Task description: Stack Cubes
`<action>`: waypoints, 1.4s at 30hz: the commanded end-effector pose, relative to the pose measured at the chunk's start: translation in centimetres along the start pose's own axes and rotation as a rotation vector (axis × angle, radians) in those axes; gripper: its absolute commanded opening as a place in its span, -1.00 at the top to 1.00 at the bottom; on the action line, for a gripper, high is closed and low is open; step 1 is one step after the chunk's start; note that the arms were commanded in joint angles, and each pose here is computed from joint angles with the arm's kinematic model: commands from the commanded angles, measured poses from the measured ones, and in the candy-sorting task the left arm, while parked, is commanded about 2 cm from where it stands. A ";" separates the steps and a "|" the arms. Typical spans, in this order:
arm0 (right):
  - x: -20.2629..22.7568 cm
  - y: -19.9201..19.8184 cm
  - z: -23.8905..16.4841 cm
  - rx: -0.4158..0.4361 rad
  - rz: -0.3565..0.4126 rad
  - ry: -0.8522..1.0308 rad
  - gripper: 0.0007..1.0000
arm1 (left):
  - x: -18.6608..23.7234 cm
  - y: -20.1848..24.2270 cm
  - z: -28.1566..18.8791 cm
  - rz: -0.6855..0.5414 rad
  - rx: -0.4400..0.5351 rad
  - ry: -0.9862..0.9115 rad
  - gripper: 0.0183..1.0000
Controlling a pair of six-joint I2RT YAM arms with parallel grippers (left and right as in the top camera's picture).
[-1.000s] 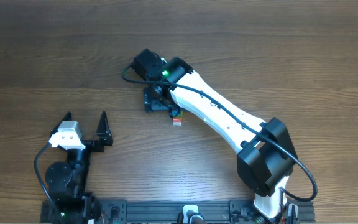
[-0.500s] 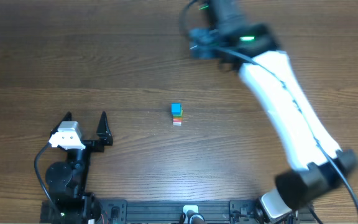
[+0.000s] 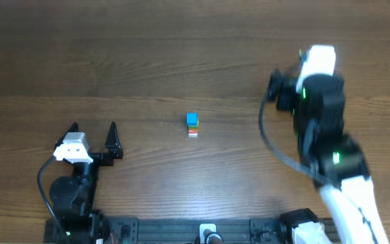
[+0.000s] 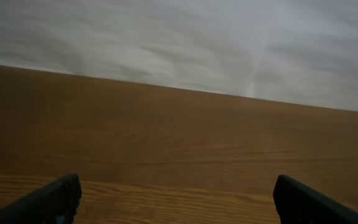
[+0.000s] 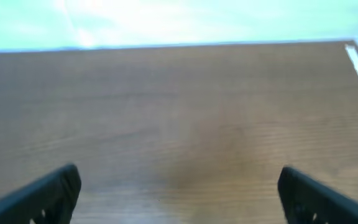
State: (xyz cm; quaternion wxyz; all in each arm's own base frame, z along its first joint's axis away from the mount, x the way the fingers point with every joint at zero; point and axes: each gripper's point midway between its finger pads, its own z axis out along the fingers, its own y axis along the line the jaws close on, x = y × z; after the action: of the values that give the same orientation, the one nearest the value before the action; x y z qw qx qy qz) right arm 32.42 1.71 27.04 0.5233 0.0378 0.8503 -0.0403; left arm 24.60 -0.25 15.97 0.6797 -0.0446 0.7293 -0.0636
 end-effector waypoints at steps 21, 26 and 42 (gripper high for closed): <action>10.0 -4.0 -2.6 -0.024 0.060 -0.484 -0.98 | 0.2 0.0 0.0 0.014 0.002 0.001 -1.00; 10.3 -2.7 -3.0 -0.099 0.029 -0.495 -0.98 | 0.2 0.0 0.0 0.014 0.002 0.001 -1.00; 13.6 -2.3 -1.6 -0.114 0.021 -0.392 -0.99 | 0.2 0.0 0.0 0.014 0.002 0.001 -1.00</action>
State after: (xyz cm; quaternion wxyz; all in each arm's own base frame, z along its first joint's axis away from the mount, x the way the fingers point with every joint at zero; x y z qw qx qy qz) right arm 24.63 -0.13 15.78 0.6792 0.0110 0.7338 0.0071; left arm 24.60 -0.25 15.99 0.6800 -0.0445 0.7291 -0.0636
